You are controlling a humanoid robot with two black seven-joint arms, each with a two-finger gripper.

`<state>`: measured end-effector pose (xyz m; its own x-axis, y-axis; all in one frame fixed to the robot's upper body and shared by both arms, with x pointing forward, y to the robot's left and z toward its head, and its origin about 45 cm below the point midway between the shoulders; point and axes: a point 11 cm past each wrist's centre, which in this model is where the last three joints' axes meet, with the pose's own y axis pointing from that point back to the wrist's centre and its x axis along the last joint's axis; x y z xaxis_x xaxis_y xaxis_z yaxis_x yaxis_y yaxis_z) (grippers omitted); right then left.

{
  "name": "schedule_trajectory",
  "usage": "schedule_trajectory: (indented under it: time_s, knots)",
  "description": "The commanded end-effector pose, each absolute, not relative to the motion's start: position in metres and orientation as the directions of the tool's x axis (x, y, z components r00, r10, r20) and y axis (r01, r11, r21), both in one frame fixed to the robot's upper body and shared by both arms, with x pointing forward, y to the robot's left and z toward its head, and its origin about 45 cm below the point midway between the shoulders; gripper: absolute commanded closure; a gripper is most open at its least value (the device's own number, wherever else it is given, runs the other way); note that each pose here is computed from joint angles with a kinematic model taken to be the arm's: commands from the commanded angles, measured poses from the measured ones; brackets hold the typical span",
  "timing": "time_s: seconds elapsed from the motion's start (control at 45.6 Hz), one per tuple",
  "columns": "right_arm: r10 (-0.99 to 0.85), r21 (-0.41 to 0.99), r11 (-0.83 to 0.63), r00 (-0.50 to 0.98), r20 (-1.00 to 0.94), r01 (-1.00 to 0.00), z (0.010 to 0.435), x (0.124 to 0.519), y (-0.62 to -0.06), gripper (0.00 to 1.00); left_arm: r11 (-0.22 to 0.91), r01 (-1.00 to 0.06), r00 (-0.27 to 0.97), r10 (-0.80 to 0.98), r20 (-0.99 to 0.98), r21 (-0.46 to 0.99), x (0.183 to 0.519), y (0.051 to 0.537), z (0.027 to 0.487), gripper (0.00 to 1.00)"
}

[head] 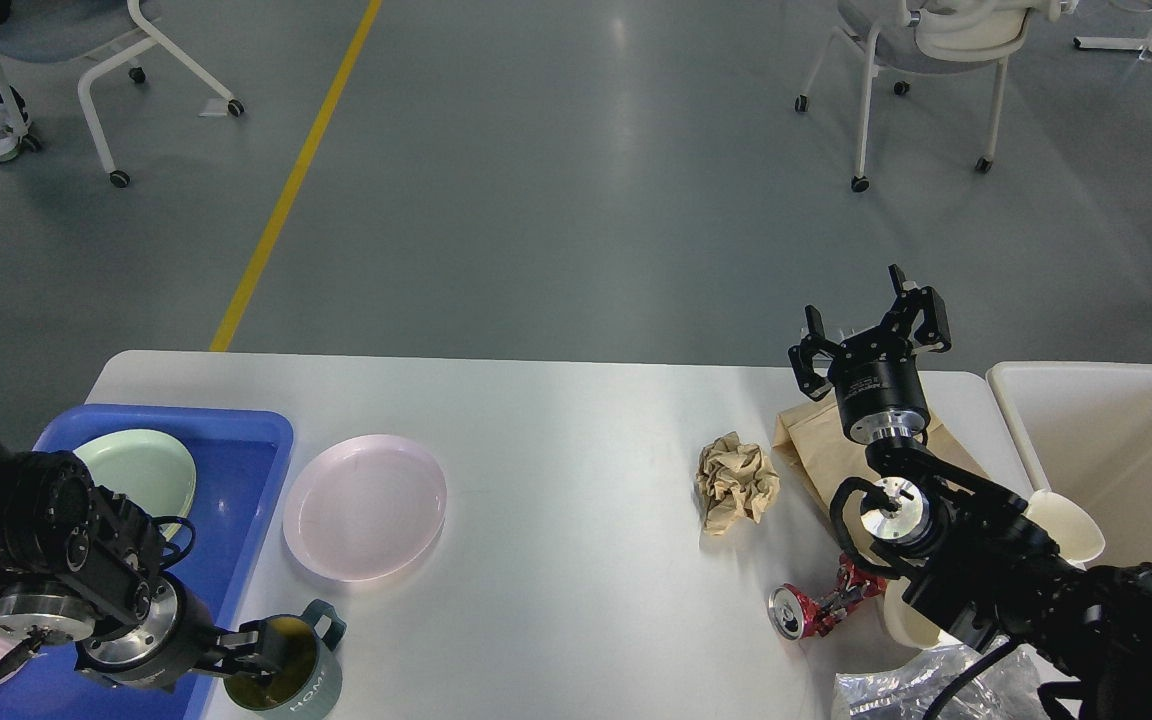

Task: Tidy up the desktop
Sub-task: 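Grasp the teal HOME mug with the left gripper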

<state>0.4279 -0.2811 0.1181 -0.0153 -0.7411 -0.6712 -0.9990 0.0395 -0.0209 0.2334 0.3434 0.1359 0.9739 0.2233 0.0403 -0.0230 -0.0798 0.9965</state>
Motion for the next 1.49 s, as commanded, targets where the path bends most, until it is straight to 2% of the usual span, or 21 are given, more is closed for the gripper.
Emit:
schedule_trajectory:
  time_s: [0.0, 0.197, 0.394, 0.876, 0.942, 1.052, 1.139, 1.293, 1.468]
  knots:
    - [-0.741, -0.021, 0.04, -0.015, -0.671, -0.999, 0.118, 0.428, -0.281, 0.0, -0.085, -0.056, 0.967, 0.244, 0.076, 0.995, 0.233, 0.34, 0.126, 0.11]
    - [-0.741, -0.02, 0.039, -0.015, -0.671, -0.999, 0.118, 0.428, -0.281, 0.0, -0.081, -0.075, 0.959, 0.269, 0.094, 0.994, 0.232, 0.335, 0.119, 0.12]
    - [-0.741, -0.021, 0.04, -0.015, -0.671, -0.999, 0.118, 0.428, -0.281, 0.0, -0.072, -0.068, 0.959, 0.271, 0.086, 0.995, 0.228, 0.332, 0.111, 0.27]
    - [-0.741, -0.021, 0.04, -0.015, -0.671, -0.999, 0.118, 0.428, -0.281, 0.0, -0.063, -0.058, 0.954, 0.291, 0.073, 0.996, 0.224, 0.331, 0.102, 0.42]
    - [-0.741, -0.02, 0.039, -0.015, -0.671, -0.999, 0.118, 0.428, -0.281, 0.0, -0.061, -0.058, 0.954, 0.291, 0.073, 0.996, 0.224, 0.33, 0.102, 0.5]
    - [-0.741, -0.021, 0.04, -0.015, -0.671, -0.999, 0.118, 0.428, -0.281, 0.0, -0.059, -0.06, 0.954, 0.291, 0.075, 0.996, 0.225, 0.33, 0.102, 0.69]
    - [-0.741, -0.021, 0.04, -0.015, -0.671, -0.999, 0.118, 0.428, -0.281, 0.0, -0.049, -0.064, 0.954, 0.291, 0.075, 0.997, 0.225, 0.329, 0.103, 0.77]
    - [-0.741, -0.021, 0.04, -0.015, -0.671, -0.999, 0.118, 0.428, -0.281, 0.0, -0.047, -0.06, 0.958, 0.279, 0.071, 0.997, 0.227, 0.33, 0.103, 0.99]
    - [-0.741, -0.021, 0.04, -0.015, -0.671, -0.999, 0.118, 0.428, -0.281, 0.0, -0.051, -0.053, 0.959, 0.277, 0.065, 0.997, 0.226, 0.333, 0.104, 1.0]
